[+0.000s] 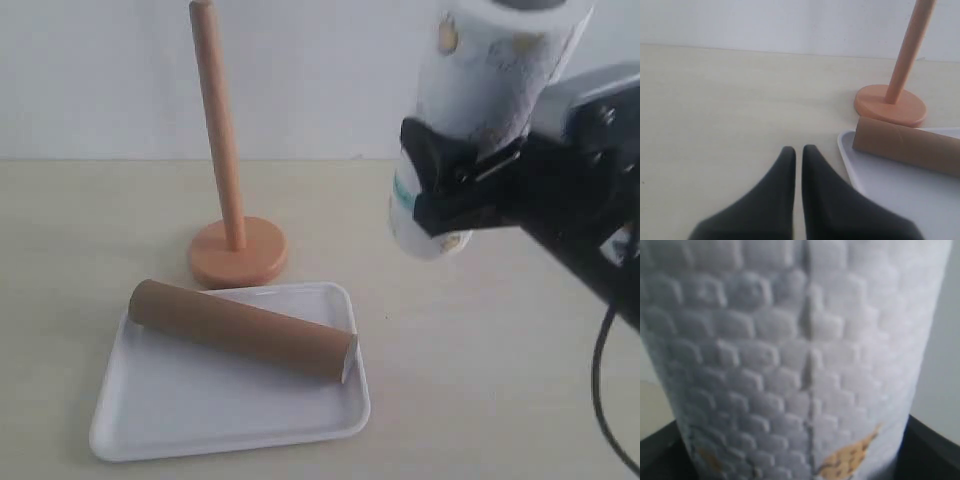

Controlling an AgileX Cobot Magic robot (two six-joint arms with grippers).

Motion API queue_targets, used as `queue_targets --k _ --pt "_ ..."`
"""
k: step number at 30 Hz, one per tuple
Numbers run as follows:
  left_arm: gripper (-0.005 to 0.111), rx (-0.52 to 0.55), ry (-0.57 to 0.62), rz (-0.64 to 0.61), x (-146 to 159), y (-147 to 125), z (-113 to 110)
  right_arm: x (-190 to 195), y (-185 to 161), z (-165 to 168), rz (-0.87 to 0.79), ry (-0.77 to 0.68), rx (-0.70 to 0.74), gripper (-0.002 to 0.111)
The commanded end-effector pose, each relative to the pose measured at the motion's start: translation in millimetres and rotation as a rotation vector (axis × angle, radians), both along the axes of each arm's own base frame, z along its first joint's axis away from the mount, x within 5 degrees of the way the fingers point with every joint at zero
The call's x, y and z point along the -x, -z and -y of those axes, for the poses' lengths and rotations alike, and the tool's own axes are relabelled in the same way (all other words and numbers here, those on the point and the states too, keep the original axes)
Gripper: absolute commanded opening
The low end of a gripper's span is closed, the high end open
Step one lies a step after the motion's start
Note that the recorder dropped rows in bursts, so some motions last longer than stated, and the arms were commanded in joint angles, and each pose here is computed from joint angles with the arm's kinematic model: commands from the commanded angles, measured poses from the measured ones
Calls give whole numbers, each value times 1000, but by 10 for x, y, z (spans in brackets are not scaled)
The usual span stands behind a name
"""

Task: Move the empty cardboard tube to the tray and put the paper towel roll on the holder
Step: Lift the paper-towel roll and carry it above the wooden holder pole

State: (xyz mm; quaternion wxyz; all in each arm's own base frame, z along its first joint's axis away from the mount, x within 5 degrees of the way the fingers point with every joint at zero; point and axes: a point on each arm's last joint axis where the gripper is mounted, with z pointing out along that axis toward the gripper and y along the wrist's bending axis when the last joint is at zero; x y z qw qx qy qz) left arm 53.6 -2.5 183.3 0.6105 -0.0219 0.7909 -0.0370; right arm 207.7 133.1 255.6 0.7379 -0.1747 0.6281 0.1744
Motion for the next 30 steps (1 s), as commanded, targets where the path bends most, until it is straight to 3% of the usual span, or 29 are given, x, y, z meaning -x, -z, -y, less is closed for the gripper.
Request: queue_targets --k 1,10,16,22,30 --pt "4 -2 9 4 0 7 4 128 -625 71 108 -4 -17 0" --pt "4 -2 9 4 0 7 4 464 -1666 266 241 -39 -114 0" --pt "4 -2 9 4 0 7 4 552 -1966 280 330 -68 -120 0" --pt "4 -2 9 4 0 7 4 683 -2340 288 378 -157 -223 0" --pt "4 -2 9 4 0 7 4 706 -2636 45 412 -290 -247 0"
